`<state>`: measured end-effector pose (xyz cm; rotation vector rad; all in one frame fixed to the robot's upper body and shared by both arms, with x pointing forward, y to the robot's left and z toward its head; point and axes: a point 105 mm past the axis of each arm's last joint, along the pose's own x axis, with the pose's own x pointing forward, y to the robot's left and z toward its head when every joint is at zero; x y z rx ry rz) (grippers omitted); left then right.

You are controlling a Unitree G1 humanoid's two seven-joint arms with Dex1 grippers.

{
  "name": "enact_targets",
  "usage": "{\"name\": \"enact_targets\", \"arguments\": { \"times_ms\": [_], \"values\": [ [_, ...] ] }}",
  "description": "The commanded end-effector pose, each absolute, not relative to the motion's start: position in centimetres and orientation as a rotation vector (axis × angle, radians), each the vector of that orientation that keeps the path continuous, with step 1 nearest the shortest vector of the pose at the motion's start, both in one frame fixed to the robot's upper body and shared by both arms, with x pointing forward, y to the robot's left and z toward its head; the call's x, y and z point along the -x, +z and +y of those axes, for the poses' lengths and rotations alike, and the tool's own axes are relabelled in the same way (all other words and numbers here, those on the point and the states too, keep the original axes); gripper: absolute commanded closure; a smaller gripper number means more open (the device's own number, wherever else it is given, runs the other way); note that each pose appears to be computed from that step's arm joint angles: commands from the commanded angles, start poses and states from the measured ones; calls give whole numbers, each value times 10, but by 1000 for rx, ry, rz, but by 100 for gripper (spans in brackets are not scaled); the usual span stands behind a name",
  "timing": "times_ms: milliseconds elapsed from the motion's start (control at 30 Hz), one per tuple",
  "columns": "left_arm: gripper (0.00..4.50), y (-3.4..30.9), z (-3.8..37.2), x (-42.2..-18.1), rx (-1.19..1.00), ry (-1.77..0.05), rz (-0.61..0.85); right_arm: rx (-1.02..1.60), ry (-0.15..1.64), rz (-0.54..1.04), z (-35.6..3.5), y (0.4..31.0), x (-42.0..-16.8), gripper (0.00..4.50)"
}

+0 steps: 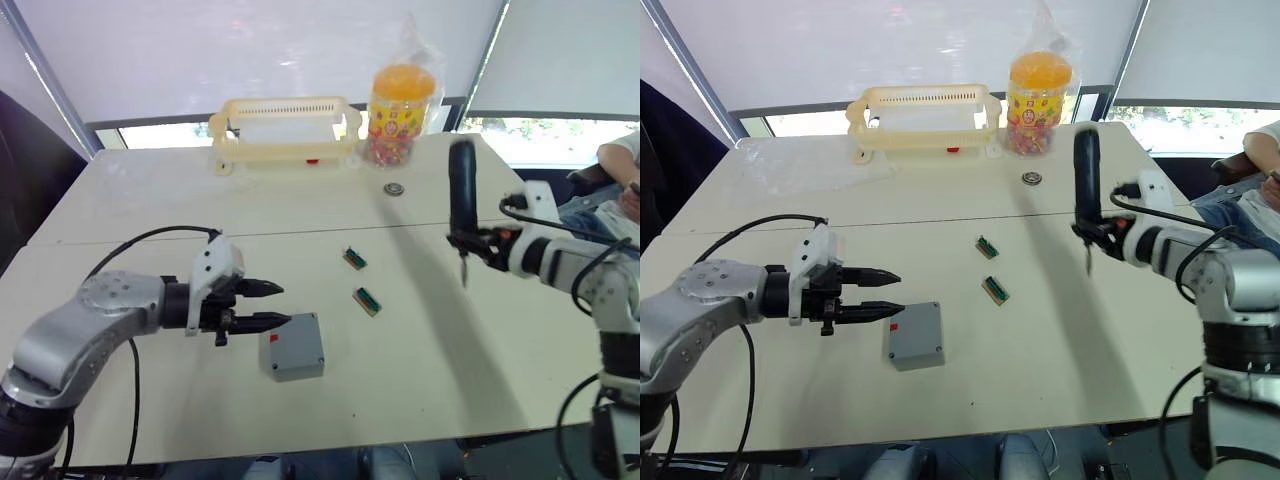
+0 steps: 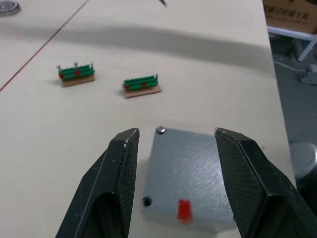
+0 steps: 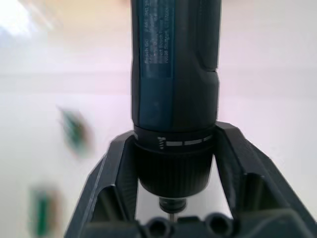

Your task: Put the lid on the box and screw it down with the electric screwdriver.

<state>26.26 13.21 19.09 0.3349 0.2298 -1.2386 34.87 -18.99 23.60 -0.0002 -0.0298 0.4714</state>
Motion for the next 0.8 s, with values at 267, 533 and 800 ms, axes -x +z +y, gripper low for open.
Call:
{"name": "enact_targets", "arguments": {
  "times_ms": [267,533,800],
  "values": [
    [203,186,128,-255,-391,-1321,285,-227,841,-387,-58,245,-293,273],
    [203,168,118,-259,-415,-1287,276,-175,882,-352,-41,212,-277,273],
    [203,153,106,-260,-402,-1278,262,-177,865,-345,-39,206,-274,273]
  ]
}}
